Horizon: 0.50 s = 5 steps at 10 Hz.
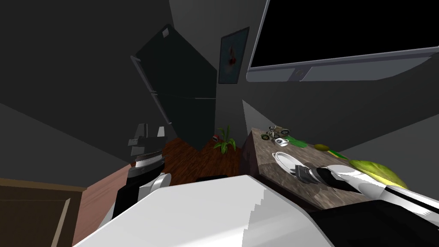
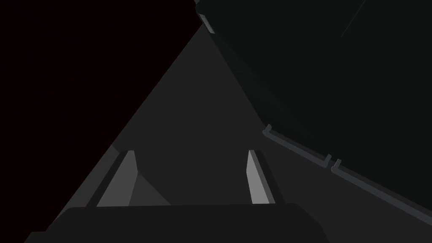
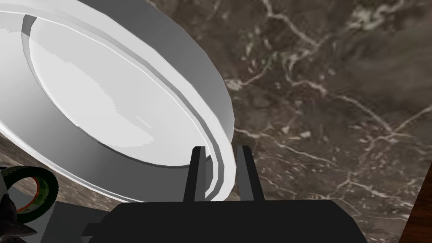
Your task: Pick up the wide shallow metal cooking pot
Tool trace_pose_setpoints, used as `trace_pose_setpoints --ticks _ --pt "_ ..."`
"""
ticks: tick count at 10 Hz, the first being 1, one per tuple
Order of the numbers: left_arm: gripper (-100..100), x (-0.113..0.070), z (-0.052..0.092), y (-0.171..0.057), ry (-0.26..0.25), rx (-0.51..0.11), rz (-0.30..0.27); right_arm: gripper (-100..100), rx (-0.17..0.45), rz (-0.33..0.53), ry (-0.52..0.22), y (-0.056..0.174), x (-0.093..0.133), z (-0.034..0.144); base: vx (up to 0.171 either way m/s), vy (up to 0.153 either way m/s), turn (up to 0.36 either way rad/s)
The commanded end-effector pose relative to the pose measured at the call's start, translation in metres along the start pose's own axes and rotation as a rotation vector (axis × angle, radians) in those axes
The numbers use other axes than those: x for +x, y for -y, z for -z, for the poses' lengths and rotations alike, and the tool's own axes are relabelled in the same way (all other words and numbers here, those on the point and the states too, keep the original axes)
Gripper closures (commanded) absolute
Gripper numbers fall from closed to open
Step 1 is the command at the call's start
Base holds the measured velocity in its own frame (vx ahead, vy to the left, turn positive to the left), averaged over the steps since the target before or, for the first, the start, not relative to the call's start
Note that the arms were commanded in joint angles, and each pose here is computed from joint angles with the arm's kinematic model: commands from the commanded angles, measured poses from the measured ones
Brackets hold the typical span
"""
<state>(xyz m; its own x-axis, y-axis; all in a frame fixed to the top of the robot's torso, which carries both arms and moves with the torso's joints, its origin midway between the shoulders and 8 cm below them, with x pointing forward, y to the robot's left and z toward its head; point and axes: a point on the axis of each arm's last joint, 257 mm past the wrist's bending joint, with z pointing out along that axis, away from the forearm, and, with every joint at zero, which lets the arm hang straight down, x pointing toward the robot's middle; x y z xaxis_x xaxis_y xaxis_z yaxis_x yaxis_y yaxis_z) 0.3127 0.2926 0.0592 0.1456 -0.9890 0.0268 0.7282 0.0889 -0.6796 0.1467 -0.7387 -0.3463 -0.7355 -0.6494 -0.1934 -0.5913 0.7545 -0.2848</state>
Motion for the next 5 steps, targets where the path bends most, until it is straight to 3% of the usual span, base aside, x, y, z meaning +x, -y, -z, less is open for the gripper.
trace_pose_setpoints --ticks 1,3,4,5 --pt "0 0.0 0.0 0.0 0.0 0.0 0.0 100 -0.018 0.017 0.004 -0.009 0.002 0.001 0.084 0.002 -0.062" --pt "0 0.0 0.0 0.0 0.0 0.0 0.0 100 0.007 0.002 0.017 -0.001 0.001 0.006 0.023 0.007 0.004" --pt "0 0.0 0.0 0.0 0.0 0.0 0.0 100 -0.044 0.028 0.001 -0.025 0.013 0.003 0.062 -0.003 -0.073" --pt "0 0.0 0.0 0.0 0.0 0.0 0.0 100 -0.033 0.028 0.0 -0.021 0.013 0.005 0.084 0.004 -0.057"
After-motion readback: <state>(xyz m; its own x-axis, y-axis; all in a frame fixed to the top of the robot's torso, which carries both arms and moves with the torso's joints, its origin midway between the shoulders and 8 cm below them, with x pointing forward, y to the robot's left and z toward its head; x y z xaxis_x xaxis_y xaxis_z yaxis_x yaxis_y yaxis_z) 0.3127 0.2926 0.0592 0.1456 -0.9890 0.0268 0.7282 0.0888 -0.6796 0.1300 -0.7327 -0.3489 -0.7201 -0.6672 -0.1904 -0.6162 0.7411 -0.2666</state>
